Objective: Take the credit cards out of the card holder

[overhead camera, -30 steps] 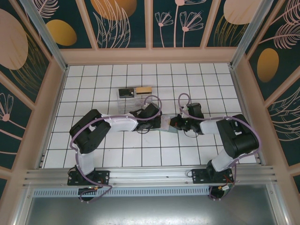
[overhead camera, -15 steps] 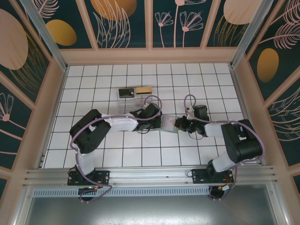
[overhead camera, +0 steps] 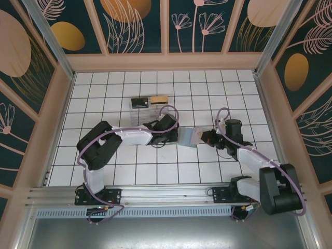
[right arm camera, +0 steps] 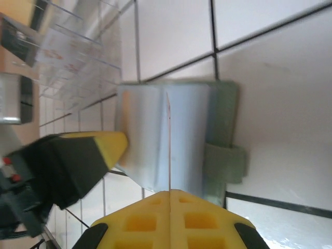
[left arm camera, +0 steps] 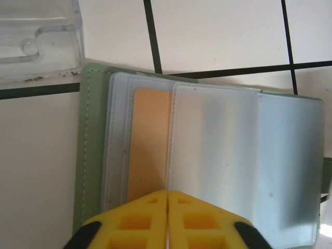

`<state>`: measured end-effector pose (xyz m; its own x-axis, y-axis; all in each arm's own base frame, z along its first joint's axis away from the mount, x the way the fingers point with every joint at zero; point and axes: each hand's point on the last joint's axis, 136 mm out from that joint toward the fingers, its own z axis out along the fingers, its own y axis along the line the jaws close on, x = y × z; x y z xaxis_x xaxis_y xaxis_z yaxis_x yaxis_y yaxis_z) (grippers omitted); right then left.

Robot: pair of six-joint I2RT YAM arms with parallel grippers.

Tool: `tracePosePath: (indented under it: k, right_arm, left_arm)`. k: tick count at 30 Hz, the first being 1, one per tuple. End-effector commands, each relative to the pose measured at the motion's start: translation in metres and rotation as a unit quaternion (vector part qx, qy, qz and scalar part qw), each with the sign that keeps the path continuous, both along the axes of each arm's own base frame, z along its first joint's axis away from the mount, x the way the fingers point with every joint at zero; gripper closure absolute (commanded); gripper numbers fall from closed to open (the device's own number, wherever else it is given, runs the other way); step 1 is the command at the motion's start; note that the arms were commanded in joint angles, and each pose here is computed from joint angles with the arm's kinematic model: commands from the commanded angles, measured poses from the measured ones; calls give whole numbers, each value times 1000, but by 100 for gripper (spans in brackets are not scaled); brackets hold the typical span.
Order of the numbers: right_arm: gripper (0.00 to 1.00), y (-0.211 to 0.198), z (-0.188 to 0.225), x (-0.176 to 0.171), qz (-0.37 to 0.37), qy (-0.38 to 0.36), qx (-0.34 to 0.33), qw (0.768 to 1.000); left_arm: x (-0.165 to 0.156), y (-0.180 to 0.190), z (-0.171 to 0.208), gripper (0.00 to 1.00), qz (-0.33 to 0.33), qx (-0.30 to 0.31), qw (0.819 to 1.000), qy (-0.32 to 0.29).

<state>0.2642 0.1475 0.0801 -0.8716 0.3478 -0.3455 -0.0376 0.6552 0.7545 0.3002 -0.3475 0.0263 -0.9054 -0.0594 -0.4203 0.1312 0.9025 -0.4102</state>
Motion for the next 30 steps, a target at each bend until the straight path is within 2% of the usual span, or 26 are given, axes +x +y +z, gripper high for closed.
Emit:
tracePosePath:
  k: [1,2,4,5,8,10,11,17,23,28,30]
  right_arm:
    - [100,2,24,8,8,-25,-1,1000]
    - [100,2,29,11,9,-31,-1,999]
    - [100,4,40,16,14,-45,0,999]
    - [100,4,44,18,15,-51,0,999]
    - [100,9,59,25,25,-72,-6,997]
    - [100,14,71,29,36,-88,-19,995]
    - [100,17,77,32,43,-96,-27,994]
    - [100,50,110,41,115,-155,-85,977]
    - [100,93,135,53,175,-212,-189,943]
    - [100,130,142,66,235,-240,-303,892]
    - [100,145,136,69,269,-249,-359,858]
  left_arm:
    - [9,4,31,76,19,-16,999,-28]
    - [12,2,43,70,22,-28,999,-41]
    - [19,1,69,65,30,-51,996,-70]
    - [21,2,80,59,34,-59,994,-83]
    - [25,10,119,32,52,-79,988,-124]
    - [26,21,143,8,68,-90,982,-153]
    - [26,27,153,2,77,-93,979,-166]
    - [15,93,202,1,161,-88,952,-245]
    - [-13,161,230,1,228,-112,917,-307]
    - [-33,194,231,1,246,-122,903,-330]
    - [-40,204,233,1,250,-126,898,-340]
